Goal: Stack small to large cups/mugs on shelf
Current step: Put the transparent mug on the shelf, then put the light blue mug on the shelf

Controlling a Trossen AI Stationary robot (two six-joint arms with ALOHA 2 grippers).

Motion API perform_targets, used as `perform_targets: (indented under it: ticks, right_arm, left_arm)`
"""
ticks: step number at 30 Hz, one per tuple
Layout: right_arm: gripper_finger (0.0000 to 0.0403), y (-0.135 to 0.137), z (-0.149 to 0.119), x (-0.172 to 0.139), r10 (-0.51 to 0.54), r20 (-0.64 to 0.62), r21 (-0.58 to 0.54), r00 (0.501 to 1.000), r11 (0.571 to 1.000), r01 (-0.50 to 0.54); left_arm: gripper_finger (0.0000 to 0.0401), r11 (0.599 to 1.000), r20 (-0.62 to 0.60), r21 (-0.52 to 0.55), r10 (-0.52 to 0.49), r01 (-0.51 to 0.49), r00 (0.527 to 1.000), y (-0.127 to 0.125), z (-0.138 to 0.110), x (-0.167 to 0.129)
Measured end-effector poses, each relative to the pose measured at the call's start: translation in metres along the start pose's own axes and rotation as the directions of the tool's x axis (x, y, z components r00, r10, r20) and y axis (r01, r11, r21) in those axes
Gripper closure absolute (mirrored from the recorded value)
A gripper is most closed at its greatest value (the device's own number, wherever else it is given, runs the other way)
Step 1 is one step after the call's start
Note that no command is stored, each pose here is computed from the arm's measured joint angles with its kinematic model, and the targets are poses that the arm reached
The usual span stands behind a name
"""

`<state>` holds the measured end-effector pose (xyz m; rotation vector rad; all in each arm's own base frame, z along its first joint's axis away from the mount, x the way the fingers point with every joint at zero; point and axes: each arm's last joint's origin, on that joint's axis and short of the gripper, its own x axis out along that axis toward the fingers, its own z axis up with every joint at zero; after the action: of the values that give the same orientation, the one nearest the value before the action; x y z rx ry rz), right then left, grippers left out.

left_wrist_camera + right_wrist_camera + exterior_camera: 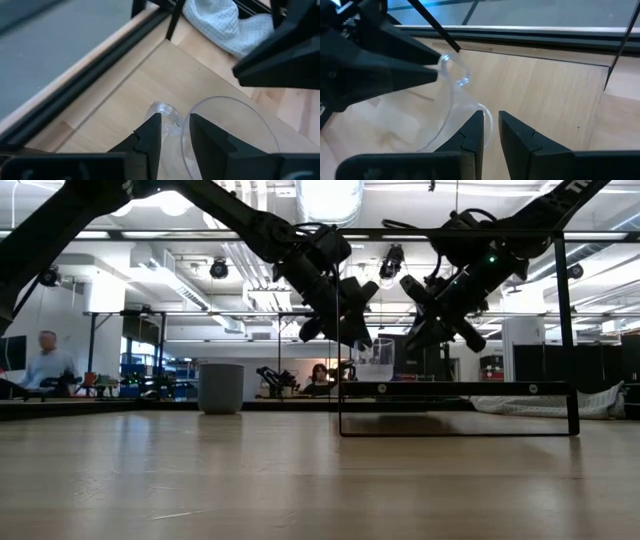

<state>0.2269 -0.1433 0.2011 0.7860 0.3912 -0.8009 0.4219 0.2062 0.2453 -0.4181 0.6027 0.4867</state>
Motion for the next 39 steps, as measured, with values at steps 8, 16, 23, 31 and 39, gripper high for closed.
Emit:
perform_targets:
  ticks: [8, 16, 23, 31, 39]
  right_arm:
    - [0.0349, 0.005, 0.008, -0.017, 0.042, 0.053, -0.022, 0.998, 0.999, -0.041]
    - [0.0349, 0.009, 0.015, -0.05, 0.122, 0.067, -0.046, 0.99, 0.992, -0.119]
    - [0.0349, 0.019, 0.016, -0.087, 0.378, -0.01, -0.069, 0.926, 0.923, -0.378]
    - [0.0349, 0.025, 0.0, -0.11, 0.441, -0.139, -0.079, 0.887, 0.888, -0.454]
    - [0.0349, 0.036, -0.015, -0.115, 0.468, -0.227, -0.042, 0.854, 0.872, -0.488]
  left_arm:
    - [0.0314, 1.0, 0.08, 0.005, 0.015, -0.015, 0.997, 0.001, 0.013, -0.004]
    - [0.0314, 0.998, 0.102, 0.015, -0.056, 0.055, 0.993, -0.007, 0.025, -0.022]
    - [0.0315, 0.998, 0.046, 0.016, -0.053, 0.052, 0.998, -0.014, 0.037, -0.09]
    - [0.0315, 0.993, -0.142, 0.071, 0.098, -0.089, 0.985, -0.012, 0.021, -0.17]
    - [0.0315, 0.979, -0.356, 0.099, 0.204, -0.18, 0.912, 0.0, -0.016, -0.184]
